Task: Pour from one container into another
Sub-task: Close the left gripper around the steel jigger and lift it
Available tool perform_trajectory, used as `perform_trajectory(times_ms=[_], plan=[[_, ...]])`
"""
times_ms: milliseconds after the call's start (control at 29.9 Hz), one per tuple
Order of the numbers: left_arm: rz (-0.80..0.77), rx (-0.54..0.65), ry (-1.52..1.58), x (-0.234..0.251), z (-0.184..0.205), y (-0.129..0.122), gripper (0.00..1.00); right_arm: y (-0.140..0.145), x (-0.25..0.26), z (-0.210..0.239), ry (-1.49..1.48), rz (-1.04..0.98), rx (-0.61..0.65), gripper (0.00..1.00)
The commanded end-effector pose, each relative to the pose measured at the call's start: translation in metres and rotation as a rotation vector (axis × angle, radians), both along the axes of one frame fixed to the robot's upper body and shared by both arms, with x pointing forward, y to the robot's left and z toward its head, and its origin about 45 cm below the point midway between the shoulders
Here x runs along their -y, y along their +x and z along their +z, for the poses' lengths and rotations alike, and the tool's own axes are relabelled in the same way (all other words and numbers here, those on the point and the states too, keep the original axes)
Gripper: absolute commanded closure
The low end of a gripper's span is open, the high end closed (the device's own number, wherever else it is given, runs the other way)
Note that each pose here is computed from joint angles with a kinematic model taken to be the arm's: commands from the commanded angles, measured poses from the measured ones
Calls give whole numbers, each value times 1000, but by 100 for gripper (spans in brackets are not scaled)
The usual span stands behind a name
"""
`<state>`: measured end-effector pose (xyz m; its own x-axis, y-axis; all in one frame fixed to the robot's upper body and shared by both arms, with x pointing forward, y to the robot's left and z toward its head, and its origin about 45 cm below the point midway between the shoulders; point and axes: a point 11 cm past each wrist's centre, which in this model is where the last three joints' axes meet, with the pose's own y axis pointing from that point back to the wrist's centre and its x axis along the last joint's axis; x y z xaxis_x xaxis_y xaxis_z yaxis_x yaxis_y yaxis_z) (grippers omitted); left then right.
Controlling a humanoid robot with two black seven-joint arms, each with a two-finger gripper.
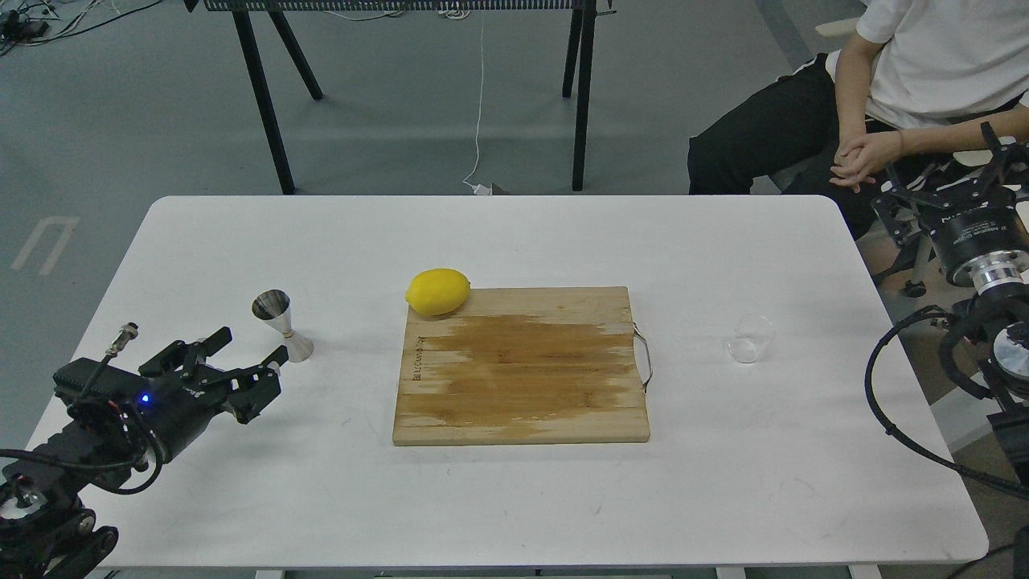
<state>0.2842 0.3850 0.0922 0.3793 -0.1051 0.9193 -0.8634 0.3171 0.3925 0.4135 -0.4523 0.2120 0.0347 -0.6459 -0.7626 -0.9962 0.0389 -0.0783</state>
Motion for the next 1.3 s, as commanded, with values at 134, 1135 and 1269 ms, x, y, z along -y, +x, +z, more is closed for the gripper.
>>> perform_trajectory(times_ms=[134,1135,1269], plan=[[27,4,38,2,-21,21,19,-1,3,1,-5,-5,0,0],[61,-12,47,14,-38,47,86,-2,5,-1,-10,-8,-7,0],[44,21,31,20,-32,51,92,-2,6,-1,-9,-10,-8,0]])
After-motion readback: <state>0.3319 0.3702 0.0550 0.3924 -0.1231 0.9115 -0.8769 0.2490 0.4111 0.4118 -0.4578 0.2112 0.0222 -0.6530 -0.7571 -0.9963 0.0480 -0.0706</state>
